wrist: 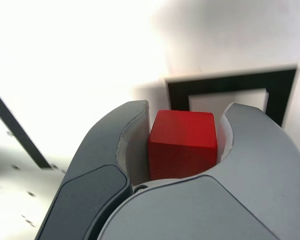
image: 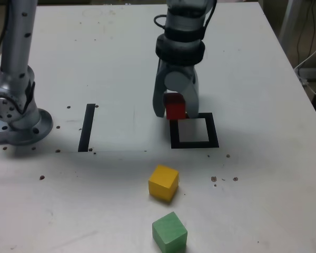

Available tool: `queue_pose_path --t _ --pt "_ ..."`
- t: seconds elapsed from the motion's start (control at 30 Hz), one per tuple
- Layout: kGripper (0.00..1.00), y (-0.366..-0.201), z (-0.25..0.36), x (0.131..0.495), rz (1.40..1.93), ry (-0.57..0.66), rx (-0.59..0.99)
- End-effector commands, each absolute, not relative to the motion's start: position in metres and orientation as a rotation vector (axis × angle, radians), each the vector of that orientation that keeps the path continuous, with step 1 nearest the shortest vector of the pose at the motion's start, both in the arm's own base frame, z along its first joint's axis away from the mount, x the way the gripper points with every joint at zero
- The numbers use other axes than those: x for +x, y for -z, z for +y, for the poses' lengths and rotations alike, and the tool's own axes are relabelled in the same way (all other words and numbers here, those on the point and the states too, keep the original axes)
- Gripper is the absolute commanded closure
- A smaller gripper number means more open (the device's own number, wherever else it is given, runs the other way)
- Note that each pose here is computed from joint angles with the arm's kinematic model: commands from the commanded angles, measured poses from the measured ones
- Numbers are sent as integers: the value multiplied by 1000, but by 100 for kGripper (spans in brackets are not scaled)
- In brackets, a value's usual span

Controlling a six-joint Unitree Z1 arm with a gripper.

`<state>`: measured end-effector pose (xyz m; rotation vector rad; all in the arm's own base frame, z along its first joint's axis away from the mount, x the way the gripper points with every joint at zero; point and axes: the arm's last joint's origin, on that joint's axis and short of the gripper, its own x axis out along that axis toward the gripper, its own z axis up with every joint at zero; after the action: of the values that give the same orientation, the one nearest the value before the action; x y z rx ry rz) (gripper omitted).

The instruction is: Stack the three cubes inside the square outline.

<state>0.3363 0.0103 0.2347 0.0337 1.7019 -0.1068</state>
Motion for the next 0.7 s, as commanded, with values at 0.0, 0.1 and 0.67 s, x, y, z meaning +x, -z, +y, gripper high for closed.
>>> queue_pose_path --t 0.0,0.1,0.67 --pt "67 -232 4 340 1709 109 19" --pt "67 -230 -4 344 1714 106 -8" --pt "67 -215 -7 363 1727 103 -28"
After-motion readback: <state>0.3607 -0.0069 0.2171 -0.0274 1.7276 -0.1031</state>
